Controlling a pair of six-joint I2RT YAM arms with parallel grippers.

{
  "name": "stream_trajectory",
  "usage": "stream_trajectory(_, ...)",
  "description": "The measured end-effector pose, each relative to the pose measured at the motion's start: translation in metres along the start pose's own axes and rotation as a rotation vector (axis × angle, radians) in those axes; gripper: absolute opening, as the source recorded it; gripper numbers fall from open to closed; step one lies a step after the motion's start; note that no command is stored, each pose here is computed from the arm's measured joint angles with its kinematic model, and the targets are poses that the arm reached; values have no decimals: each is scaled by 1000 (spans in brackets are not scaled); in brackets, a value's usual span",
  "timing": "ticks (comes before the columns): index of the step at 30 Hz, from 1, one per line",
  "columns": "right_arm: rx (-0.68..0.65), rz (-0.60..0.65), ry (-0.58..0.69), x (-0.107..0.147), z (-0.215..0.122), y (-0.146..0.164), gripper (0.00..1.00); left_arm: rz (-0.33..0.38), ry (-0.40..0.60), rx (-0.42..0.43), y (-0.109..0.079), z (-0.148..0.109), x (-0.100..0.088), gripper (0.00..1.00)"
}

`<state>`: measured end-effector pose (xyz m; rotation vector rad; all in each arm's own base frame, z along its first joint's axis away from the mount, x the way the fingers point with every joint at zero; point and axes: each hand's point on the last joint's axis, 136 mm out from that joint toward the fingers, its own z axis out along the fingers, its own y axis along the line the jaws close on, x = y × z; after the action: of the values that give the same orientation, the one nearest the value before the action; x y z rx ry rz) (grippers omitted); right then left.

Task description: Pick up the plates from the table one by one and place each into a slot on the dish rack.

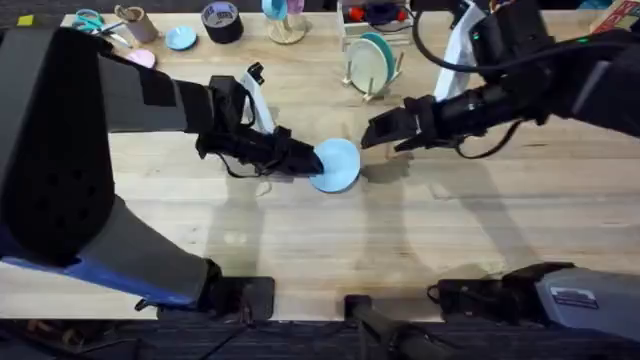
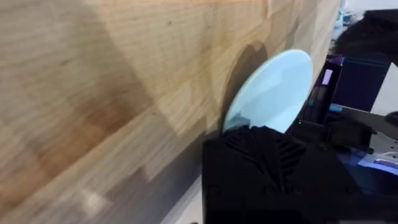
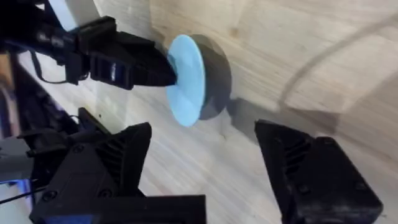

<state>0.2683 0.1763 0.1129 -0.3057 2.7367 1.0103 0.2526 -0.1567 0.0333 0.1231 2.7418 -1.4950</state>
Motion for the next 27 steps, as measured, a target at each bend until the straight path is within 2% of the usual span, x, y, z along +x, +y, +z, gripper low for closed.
stream_trajectory(11, -74, -17, 94, 4, 48, 5, 994, 0, 0, 0, 0, 0, 0, 41)
stream_trajectory(17, -94, 3, 105, 1, 74, 7, 995, 0, 0, 0, 0, 0, 0, 41)
stream_trajectory(27, -101, 22, 95, -2, 83, 16, 957, 0, 0, 0, 0, 0, 0, 41)
